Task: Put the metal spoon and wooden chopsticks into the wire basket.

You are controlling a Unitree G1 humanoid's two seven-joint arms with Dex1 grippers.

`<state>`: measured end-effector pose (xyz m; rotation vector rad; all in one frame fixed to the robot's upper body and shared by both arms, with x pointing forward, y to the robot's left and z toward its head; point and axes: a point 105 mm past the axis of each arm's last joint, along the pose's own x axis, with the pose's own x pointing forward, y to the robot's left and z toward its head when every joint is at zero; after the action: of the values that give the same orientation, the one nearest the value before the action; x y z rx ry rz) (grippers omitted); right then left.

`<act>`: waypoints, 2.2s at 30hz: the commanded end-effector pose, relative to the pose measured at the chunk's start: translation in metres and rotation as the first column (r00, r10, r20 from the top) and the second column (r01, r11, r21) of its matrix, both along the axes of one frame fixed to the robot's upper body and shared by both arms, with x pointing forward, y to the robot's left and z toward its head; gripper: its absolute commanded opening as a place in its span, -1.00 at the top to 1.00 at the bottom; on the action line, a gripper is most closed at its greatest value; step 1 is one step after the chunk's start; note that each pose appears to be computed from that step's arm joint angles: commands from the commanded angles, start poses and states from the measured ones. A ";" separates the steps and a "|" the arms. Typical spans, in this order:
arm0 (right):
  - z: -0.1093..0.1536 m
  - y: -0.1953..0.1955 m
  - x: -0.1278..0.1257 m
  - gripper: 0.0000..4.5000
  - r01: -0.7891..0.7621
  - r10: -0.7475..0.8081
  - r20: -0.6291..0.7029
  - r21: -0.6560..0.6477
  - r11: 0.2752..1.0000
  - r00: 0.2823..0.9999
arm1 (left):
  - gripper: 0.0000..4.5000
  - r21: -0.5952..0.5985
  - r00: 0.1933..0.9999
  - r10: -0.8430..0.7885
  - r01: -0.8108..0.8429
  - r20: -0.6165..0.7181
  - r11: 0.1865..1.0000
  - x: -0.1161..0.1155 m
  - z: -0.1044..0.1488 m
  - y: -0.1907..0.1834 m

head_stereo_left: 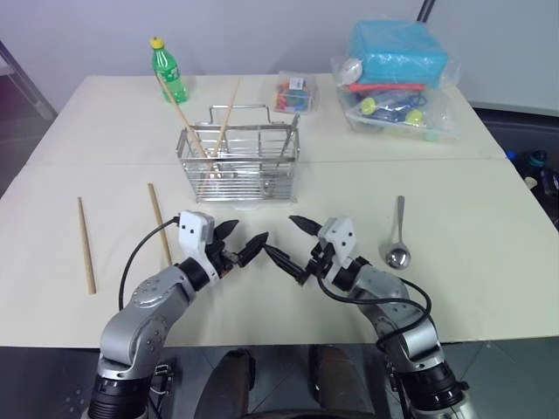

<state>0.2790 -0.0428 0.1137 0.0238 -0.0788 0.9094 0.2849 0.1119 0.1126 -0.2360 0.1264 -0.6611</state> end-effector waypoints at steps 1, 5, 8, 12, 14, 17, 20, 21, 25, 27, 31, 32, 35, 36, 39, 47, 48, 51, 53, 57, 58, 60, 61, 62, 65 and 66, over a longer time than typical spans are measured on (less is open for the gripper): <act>0.013 0.005 -0.002 -1.00 -0.013 0.012 0.051 0.023 1.000 0.999 | -0.99 -0.021 0.999 -0.026 0.026 0.036 0.999 -0.003 0.012 -0.004; 0.013 0.006 -0.001 -1.00 -0.014 0.012 0.052 0.022 1.000 0.999 | -0.99 -0.028 0.999 -0.011 0.012 0.039 1.000 -0.001 0.014 -0.001; 0.013 0.006 -0.001 -1.00 -0.016 0.015 0.053 0.022 1.000 0.998 | -0.99 -0.024 0.999 -0.004 0.005 0.042 1.000 -0.001 0.014 0.000; 0.013 0.006 -0.001 -1.00 -0.020 0.019 0.054 0.021 1.000 0.998 | -0.99 -0.027 0.999 0.000 0.001 0.041 1.000 -0.001 0.014 0.001; 0.013 0.006 -0.001 -1.00 -0.021 0.020 0.055 0.020 1.000 0.998 | -0.99 -0.028 0.999 0.001 0.000 0.040 1.000 -0.001 0.013 0.001; 0.013 0.006 -0.001 -1.00 -0.022 0.021 0.056 0.019 1.000 0.998 | -0.99 -0.029 0.999 0.003 -0.002 0.039 1.000 -0.002 0.013 0.002; 0.013 0.007 -0.001 -1.00 -0.024 0.023 0.055 0.019 1.000 0.998 | -0.99 -0.026 0.999 0.004 -0.003 0.039 1.000 -0.002 0.012 0.002; 0.013 0.007 -0.001 -1.00 -0.025 0.023 0.055 0.019 1.000 0.998 | -0.99 -0.025 0.999 0.004 -0.003 0.039 1.000 -0.002 0.012 0.002; 0.012 0.007 -0.002 -1.00 -0.023 0.022 0.054 0.020 1.000 0.998 | -0.99 -0.018 0.999 0.002 -0.001 0.039 1.000 -0.003 0.012 0.003; 0.012 0.007 -0.002 -1.00 -0.022 0.021 0.053 0.020 1.000 0.998 | -0.99 -0.011 0.999 -0.002 0.003 0.039 1.000 -0.004 0.011 0.003; 0.012 0.006 -0.002 -1.00 -0.019 0.018 0.049 0.021 1.000 0.999 | -0.99 0.010 0.999 -0.017 0.017 0.043 1.000 -0.005 0.012 0.003; 0.012 0.006 -0.002 -1.00 -0.019 0.018 0.048 0.021 1.000 0.999 | -0.99 0.017 0.999 -0.022 0.021 0.047 1.000 -0.006 0.012 0.003; 0.012 0.005 -0.001 -1.00 -0.018 0.017 0.047 0.019 1.000 0.999 | -0.99 0.040 0.996 -0.055 0.052 0.076 0.998 -0.008 0.021 0.004; 0.012 0.005 0.000 -1.00 -0.019 0.018 0.048 0.016 1.000 0.999 | -0.99 0.057 0.993 -0.075 0.070 0.090 0.996 -0.008 0.025 0.005; 0.013 0.004 0.001 -1.00 -0.022 0.021 0.051 0.010 1.000 0.998 | -0.99 0.113 0.982 -0.139 0.126 0.124 0.986 -0.009 0.035 0.007; 0.014 0.003 0.003 -1.00 -0.004 0.004 0.060 0.011 1.000 0.998 | -0.99 0.154 0.964 -0.217 0.193 0.152 0.969 -0.003 0.047 0.006; 0.015 0.002 0.003 -1.00 0.000 -0.001 0.062 0.011 1.000 0.998 | -0.99 0.147 0.963 -0.221 0.199 0.152 0.969 -0.003 0.048 0.005; 0.015 0.000 0.003 -1.00 0.008 -0.008 0.065 0.007 1.000 0.998 | -0.99 0.131 0.956 -0.251 0.232 0.150 0.964 -0.005 0.049 0.001; 0.015 -0.004 0.003 -1.00 0.013 -0.012 0.070 -0.018 1.000 0.997 | -0.99 0.134 0.941 -0.304 0.285 0.148 0.949 -0.011 0.050 -0.005; 0.020 -0.022 0.009 -1.00 0.054 -0.047 0.088 -0.082 0.995 0.995 | -0.99 0.196 0.892 -0.428 0.399 0.143 0.896 -0.023 0.052 -0.011; 0.024 -0.027 0.011 -1.00 0.066 -0.058 0.093 -0.086 0.994 0.994 | -0.99 0.221 0.878 -0.458 0.423 0.137 0.879 -0.026 0.051 -0.011; 0.033 -0.035 0.013 -1.00 0.088 -0.079 0.100 -0.091 0.992 0.992 | -0.99 0.256 0.853 -0.507 0.466 0.124 0.847 -0.031 0.048 -0.010; 0.037 -0.040 0.013 -1.00 0.100 -0.090 0.103 -0.093 0.991 0.991 | -0.99 0.267 0.839 -0.531 0.488 0.119 0.831 -0.033 0.047 -0.011; 0.040 -0.045 0.014 -1.00 0.114 -0.103 0.106 -0.103 0.988 0.989 | -0.99 0.278 0.825 -0.554 0.508 0.116 0.815 -0.035 0.046 -0.011; 0.045 -0.058 0.013 -1.00 0.150 -0.135 0.102 -0.150 0.977 0.986 | -0.99 0.296 0.793 -0.596 0.544 0.125 0.785 -0.034 0.047 -0.013; 0.045 -0.062 0.013 -1.00 0.164 -0.149 0.097 -0.166 0.972 0.984 | -0.99 0.296 0.783 -0.608 0.554 0.130 0.778 -0.034 0.048 -0.014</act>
<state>0.2955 -0.1014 0.1459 -0.1682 -0.0498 0.7651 0.2517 0.1009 0.1529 0.0982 0.1085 -1.2481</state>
